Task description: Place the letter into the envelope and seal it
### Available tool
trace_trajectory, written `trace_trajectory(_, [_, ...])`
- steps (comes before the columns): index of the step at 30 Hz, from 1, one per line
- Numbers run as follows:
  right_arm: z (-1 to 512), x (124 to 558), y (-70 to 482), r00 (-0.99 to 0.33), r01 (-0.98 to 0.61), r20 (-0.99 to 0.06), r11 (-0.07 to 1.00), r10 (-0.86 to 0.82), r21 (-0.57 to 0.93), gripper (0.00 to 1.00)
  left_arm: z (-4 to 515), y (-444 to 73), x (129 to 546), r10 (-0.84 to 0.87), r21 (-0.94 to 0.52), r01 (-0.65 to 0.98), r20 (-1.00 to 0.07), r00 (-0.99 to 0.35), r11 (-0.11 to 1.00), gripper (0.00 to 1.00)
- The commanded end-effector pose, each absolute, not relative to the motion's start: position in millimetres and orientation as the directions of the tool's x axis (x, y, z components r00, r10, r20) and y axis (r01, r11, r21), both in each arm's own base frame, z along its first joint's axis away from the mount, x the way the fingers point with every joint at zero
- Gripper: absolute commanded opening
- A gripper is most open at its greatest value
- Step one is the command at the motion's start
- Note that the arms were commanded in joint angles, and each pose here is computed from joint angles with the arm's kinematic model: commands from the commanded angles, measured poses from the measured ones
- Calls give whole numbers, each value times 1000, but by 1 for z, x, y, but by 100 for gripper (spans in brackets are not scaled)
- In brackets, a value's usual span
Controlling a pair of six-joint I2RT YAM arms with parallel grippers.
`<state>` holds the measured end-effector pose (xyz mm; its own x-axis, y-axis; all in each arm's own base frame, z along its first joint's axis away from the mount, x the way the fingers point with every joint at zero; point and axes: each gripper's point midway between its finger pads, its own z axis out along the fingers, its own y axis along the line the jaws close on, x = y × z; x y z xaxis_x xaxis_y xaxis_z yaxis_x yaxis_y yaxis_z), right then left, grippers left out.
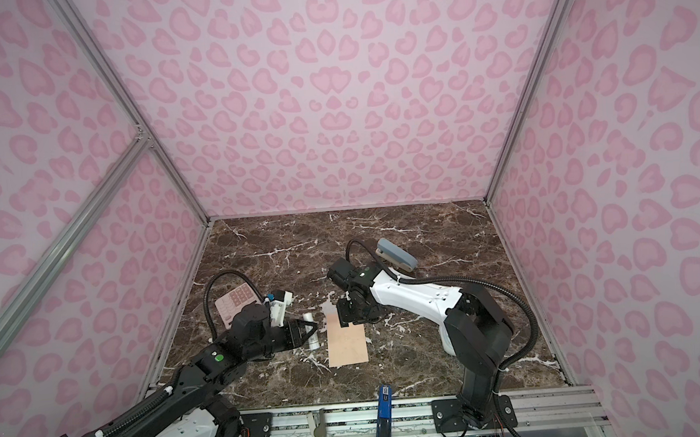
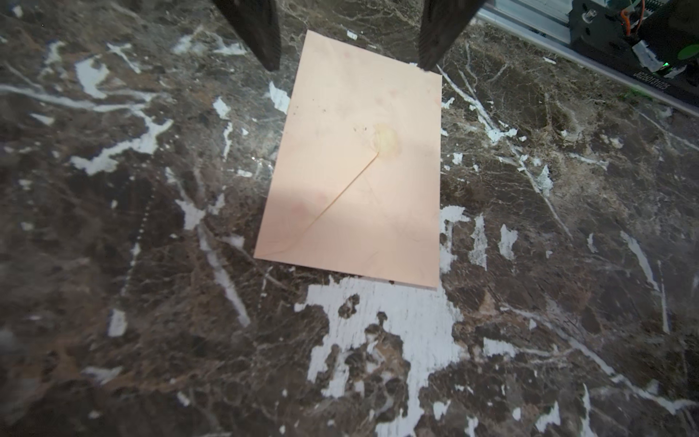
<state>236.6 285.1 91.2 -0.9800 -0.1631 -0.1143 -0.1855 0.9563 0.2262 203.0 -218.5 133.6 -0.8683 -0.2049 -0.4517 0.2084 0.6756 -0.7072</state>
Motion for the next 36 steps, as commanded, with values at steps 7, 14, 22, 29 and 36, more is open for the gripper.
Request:
trace_trajectory(7, [119, 264, 249, -959, -163, -266, 956, -95, 246, 58, 150, -225, 213, -188, -694, 245, -484, -854, 677, 12])
trace_trajectory(14, [141, 276, 239, -868, -231, -494, 923, -52, 309, 57, 166, -233, 227, -183, -679, 274, -520, -835, 681, 13])
trace_trajectory(22, [173, 275, 228, -721, -308, -692, 878, 35, 366, 54, 195, -243, 247, -183, -652, 341, -598, -781, 677, 14])
trace_trajectory(29, [177, 256, 239, -666, -443, -745, 780, 45, 443, 53, 220, -255, 263, -191, -637, 410, -663, -724, 653, 14])
trace_trajectory(36, [180, 234, 260, -623, -581, -781, 642, 44, 500, 50, 238, -271, 273, -202, -646, 483, -698, -687, 591, 14])
